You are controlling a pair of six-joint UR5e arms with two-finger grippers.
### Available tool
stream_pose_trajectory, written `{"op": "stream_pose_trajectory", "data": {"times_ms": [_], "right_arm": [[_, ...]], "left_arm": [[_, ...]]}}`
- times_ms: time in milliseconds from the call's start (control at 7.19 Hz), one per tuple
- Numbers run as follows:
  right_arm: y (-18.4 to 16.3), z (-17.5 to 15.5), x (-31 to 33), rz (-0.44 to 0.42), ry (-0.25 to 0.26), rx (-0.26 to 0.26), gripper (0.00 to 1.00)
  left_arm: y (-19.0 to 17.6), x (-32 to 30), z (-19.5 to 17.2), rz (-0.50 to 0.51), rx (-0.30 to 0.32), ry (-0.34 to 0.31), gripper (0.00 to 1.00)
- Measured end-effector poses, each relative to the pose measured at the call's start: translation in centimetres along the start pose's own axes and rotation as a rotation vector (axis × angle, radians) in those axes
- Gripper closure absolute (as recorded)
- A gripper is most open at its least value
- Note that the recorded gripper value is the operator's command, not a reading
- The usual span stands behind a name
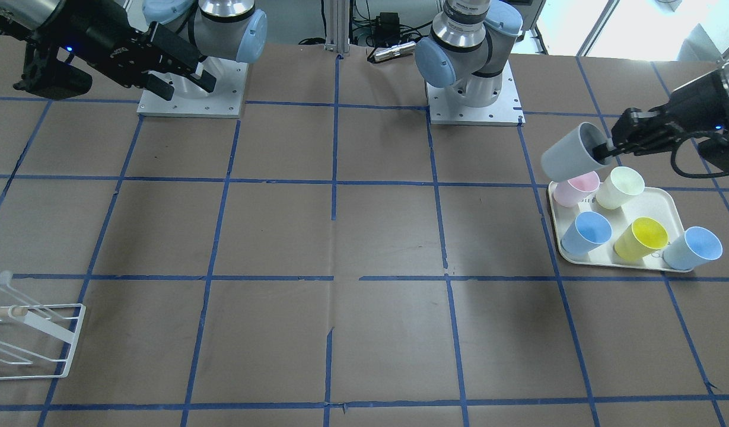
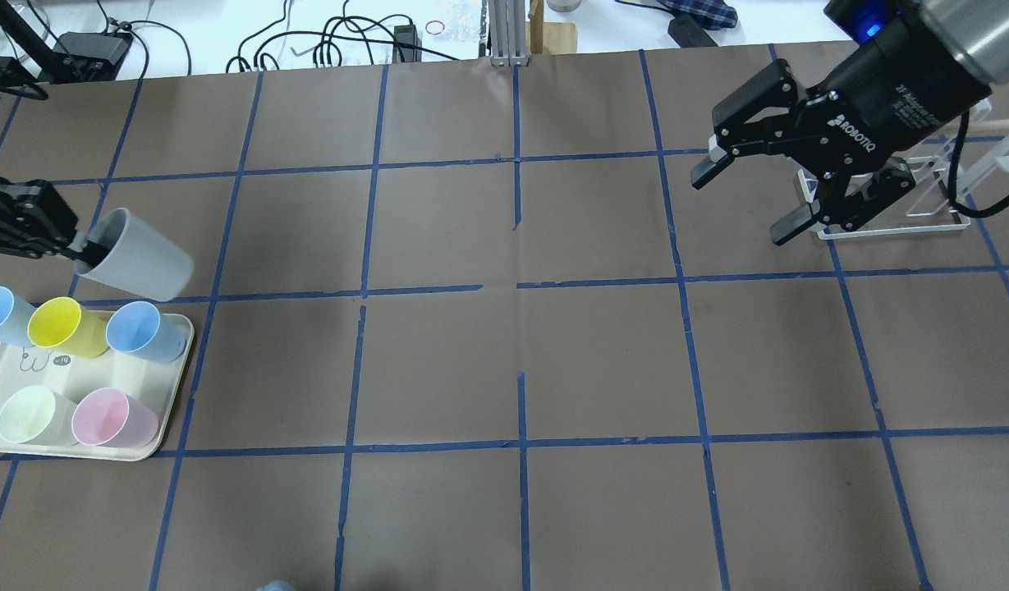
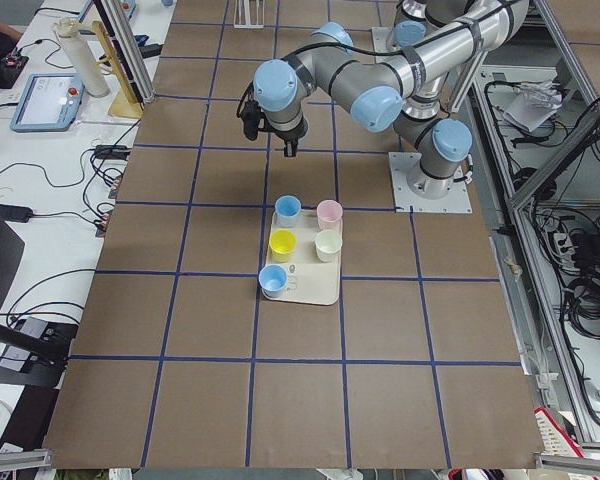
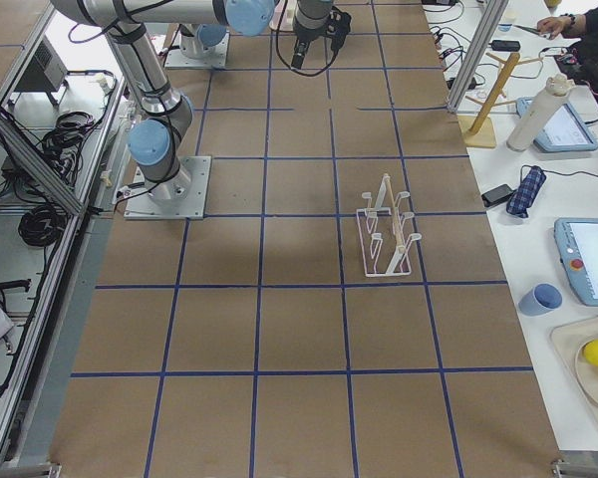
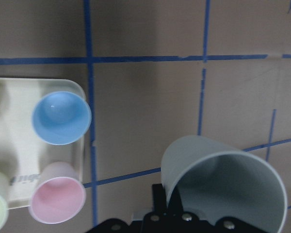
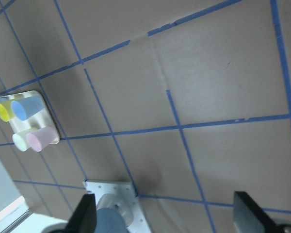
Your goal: Transfer IKEA cup to right arm and place on rack
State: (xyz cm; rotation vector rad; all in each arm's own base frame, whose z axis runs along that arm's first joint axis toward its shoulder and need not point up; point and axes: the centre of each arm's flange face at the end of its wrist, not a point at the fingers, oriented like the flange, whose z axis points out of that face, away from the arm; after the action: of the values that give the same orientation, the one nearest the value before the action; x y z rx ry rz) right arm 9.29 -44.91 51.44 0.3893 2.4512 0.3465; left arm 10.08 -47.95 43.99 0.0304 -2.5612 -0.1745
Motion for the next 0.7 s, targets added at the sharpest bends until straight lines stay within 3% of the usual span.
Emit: {"op": "stream_pose_trajectory", "data": {"times_ms": [139,417,695], "right_arm": [[0.5,0.4,-0.4,0.05,-0.098,-0.053,0.0],[1.0,1.0,-1.3,0.122,-0.27,-0.117,0.0],[0.9,1.3,-2.1,0.152,-0.385,-0.132,0.0]], "left_arm": [[0.0,2.9,3.3,-0.023,-0.004,0.143,1.0],[0.7,8.9,9.6,-0.162,0.011,0.508,1.0],[2.4,15.4,14.8,-0.227,-0.015,0.746,1.0]]}}
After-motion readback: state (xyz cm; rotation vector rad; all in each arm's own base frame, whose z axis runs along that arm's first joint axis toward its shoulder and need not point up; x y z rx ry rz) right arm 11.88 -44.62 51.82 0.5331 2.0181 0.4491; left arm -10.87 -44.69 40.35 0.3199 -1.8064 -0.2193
